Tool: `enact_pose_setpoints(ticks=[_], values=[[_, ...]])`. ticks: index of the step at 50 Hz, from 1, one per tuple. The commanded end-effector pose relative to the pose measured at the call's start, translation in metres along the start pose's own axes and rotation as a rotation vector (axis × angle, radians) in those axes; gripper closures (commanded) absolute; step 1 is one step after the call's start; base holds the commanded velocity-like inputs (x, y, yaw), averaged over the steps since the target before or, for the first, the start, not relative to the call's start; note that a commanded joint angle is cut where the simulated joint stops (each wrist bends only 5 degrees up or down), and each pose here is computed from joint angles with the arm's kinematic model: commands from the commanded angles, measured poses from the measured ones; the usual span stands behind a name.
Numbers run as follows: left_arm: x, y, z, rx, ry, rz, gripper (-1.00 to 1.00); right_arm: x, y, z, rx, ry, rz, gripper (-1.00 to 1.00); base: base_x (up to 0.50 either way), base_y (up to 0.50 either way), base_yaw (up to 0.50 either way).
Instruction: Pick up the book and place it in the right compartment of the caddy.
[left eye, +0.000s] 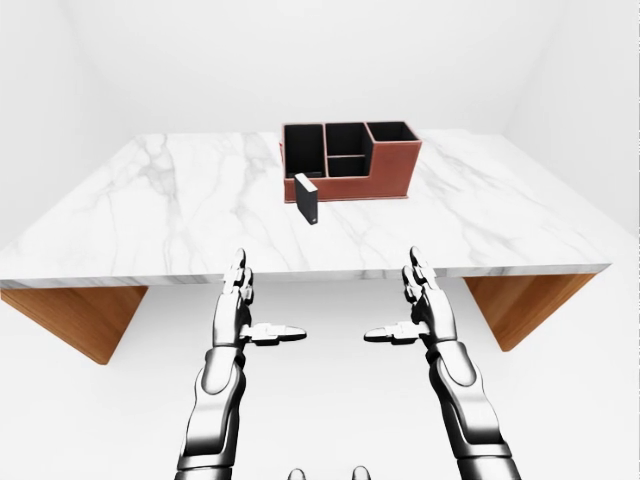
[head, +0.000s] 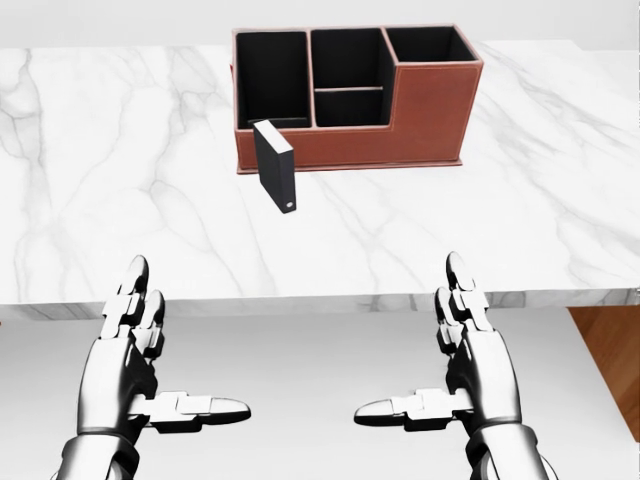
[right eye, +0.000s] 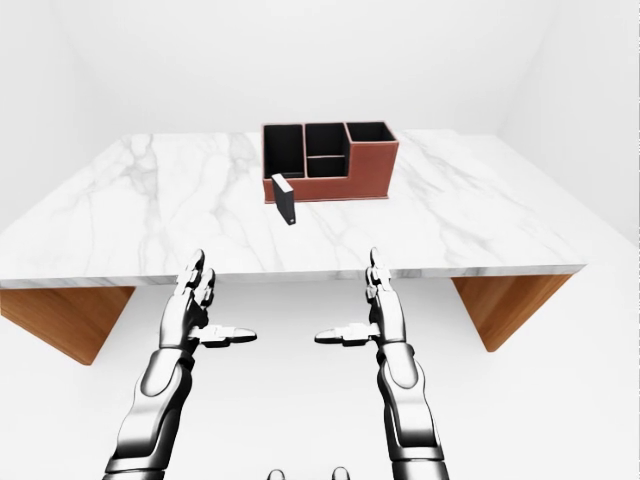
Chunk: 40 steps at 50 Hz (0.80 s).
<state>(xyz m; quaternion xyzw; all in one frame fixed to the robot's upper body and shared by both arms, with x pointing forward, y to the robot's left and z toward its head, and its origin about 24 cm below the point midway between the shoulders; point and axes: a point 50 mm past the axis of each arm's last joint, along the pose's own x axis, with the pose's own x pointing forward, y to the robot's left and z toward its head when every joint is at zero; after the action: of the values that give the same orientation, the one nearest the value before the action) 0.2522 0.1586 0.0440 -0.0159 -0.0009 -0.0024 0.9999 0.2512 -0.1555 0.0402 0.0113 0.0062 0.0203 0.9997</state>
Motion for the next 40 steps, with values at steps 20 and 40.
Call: enact_pose_setpoints(ticks=[20,40], values=[[0.001,0.001,-0.002,0.005,0.005,0.009,-1.0,-0.001,0.004,0.0,-0.023,-0.011,0.019,-1.0,0.0,-0.07,0.0],[-0.002,0.002,0.008,0.013,-0.029,0.013,-1.0,-0.006,0.005,0.01,-0.023,-0.044,0.02,-1.0,0.41,0.0,0.0]])
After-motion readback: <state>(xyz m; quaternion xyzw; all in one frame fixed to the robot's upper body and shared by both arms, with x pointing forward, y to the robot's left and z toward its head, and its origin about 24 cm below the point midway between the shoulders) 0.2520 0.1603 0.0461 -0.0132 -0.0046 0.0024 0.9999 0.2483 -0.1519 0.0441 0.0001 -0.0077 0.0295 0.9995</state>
